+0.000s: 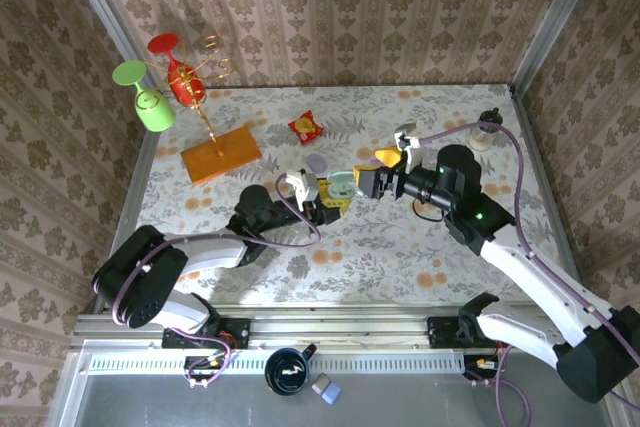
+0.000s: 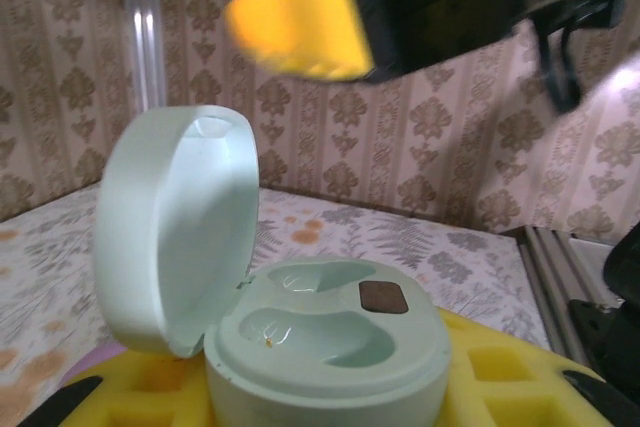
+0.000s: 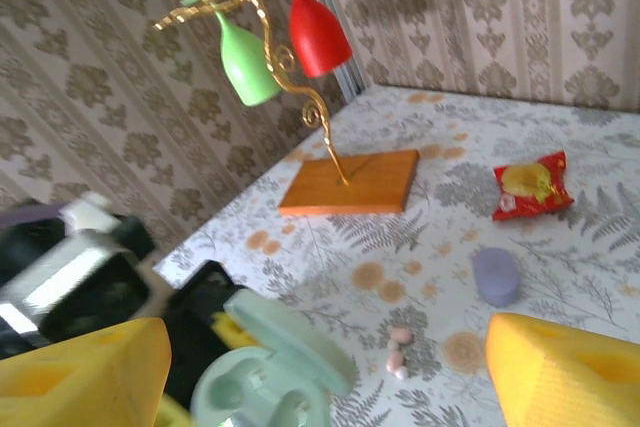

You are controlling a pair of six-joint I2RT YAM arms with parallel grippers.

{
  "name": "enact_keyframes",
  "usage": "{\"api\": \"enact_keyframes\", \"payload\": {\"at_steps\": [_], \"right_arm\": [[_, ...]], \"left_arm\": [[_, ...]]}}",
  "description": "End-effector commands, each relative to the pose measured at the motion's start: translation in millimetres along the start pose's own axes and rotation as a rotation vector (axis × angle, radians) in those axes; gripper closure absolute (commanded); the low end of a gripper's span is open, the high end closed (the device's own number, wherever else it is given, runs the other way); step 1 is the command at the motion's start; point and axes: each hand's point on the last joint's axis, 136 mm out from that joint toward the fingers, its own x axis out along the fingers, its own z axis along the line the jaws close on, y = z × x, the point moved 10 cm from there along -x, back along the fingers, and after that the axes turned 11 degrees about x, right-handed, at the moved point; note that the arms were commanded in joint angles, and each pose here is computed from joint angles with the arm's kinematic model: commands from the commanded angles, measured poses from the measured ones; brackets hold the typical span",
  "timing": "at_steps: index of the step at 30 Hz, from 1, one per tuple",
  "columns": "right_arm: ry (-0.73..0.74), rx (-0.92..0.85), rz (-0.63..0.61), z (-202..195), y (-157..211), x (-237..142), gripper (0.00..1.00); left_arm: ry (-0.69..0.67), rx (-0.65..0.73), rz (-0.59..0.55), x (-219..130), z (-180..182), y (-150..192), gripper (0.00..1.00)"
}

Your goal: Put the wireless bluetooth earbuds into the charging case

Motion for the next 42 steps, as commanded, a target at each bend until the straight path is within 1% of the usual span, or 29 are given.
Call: {"api": "enact_keyframes", "payload": {"at_steps": [1,3,5,7,12,16,18,20,22,25,27,31,42], "right_arm": [[0.003,0.046,-0.059,5.0,-4.7,-11.6,0.17],[0.079,0.088,-0.069,-2.7,-1.9,-12.1,0.18],[0.141,0.120,-0.047,-12.1,3.8,-9.5,0.19],[0.174,0.139,0.001,-19.3,10.3,-3.2,0.21],[0.341,0.237,0.130,-44.3,24.0,19.7,0.24],[0.454,0.435,0.188,-75.7,40.5,47.6,0.27],[0.493,0.532,0.209,-92.3,50.9,62.0,0.32],[0.519,0.631,0.222,-108.7,62.3,76.6,0.36],[0.523,0.693,0.221,-121.8,71.1,90.2,0.40],[0.521,0.754,0.240,-137.1,82.9,109.3,0.46],[0.537,0.764,0.253,-145.4,87.1,118.6,0.49],[0.548,0.771,0.260,-157.8,89.8,132.7,0.53],[0.582,0.847,0.267,-192.4,94.0,155.7,0.58]], "left_arm": [[-0.075,0.065,-0.067,-13.6,7.7,-12.7,0.71],[-0.107,0.069,-0.065,-19.7,11.4,-9.7,0.71],[-0.130,0.070,-0.060,-26.0,14.5,-6.1,0.71],[-0.156,0.067,-0.041,-30.8,15.2,-0.4,0.71],[-0.204,0.090,-0.001,-43.6,10.4,12.1,0.71],[-0.251,0.128,0.022,-49.0,11.4,17.5,0.71],[-0.271,0.146,0.029,-50.3,12.4,19.1,0.71],[-0.280,0.156,0.032,-51.7,12.4,19.3,0.71],[-0.277,0.154,0.032,-54.2,9.8,19.9,0.71],[-0.292,0.138,0.032,-58.0,7.3,20.8,0.71],[-0.292,0.138,0.025,-59.2,5.8,19.1,0.71],[-0.288,0.150,0.029,-60.5,2.7,20.3,0.71],[-0.275,0.144,0.052,-58.1,2.6,27.1,0.71]]}}
